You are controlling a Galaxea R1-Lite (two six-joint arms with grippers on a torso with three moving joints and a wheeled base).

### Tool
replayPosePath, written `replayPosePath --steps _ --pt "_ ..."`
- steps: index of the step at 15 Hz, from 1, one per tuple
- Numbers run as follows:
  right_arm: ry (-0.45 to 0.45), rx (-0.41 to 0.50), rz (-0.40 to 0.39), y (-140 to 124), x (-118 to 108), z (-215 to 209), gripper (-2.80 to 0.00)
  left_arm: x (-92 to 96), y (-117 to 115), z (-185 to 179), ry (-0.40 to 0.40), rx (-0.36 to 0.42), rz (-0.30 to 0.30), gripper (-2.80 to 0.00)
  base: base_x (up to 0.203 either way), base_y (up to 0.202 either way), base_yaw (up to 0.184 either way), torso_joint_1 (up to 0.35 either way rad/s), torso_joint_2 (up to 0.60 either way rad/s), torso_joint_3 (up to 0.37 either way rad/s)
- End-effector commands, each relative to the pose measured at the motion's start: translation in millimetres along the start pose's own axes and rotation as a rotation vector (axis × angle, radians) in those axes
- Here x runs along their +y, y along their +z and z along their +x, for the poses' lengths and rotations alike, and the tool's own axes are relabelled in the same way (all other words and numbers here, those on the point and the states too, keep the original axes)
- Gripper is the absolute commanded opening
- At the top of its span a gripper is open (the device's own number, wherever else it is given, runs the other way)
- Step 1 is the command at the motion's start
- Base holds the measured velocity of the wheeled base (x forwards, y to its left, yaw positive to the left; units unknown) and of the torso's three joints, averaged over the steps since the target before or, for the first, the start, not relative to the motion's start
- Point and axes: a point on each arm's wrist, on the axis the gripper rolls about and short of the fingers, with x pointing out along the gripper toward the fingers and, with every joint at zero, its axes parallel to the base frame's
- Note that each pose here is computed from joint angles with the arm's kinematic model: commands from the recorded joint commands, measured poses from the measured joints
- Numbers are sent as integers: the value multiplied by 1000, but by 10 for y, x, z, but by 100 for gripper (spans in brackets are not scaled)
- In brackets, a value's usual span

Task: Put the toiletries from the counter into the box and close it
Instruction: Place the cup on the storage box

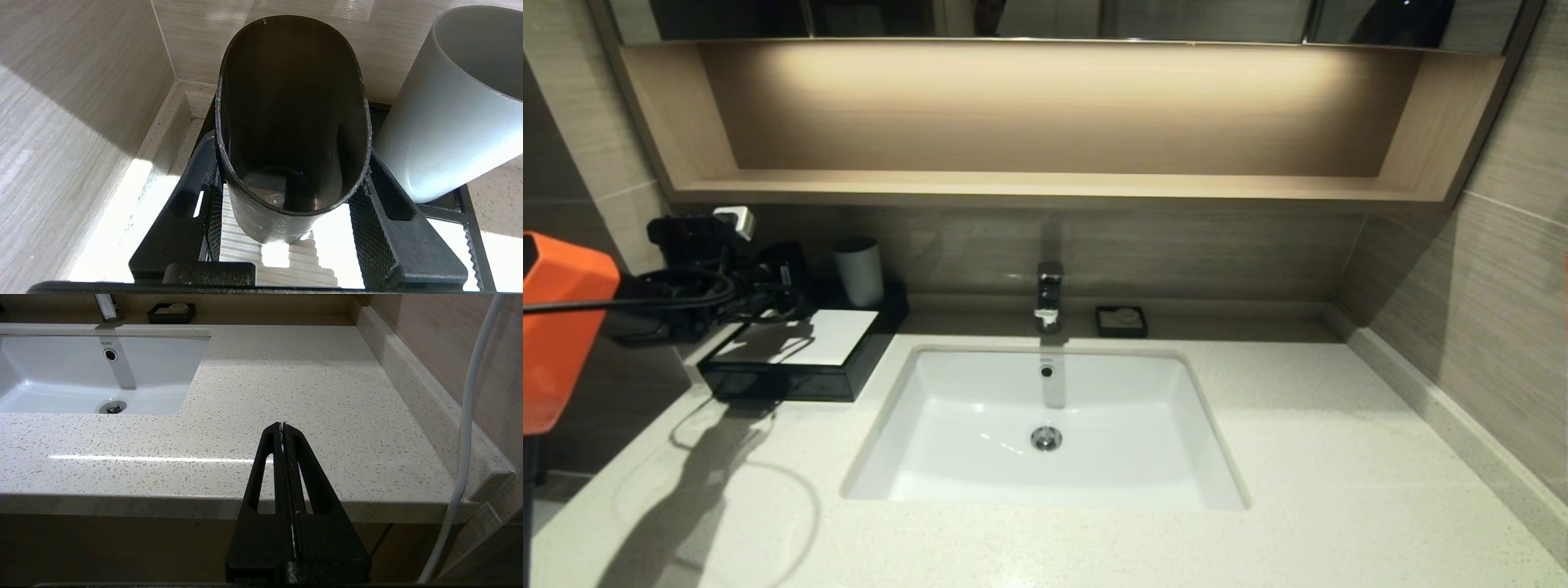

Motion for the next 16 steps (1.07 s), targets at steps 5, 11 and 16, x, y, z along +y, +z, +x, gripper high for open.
replayPosePath --steps 5,11,16 --pt "0 1 0 -4 0 1 -280 12 -17 49 1 -6 1 -280 0 0 0 0 0 0" --pt "0 0 0 0 0 0 -280 11 -13 53 2 -8 2 -280 0 0 0 0 0 0" --pt "0 0 0 -2 0 0 -280 14 -8 57 3 -19 9 0 0 0 0 0 0 0"
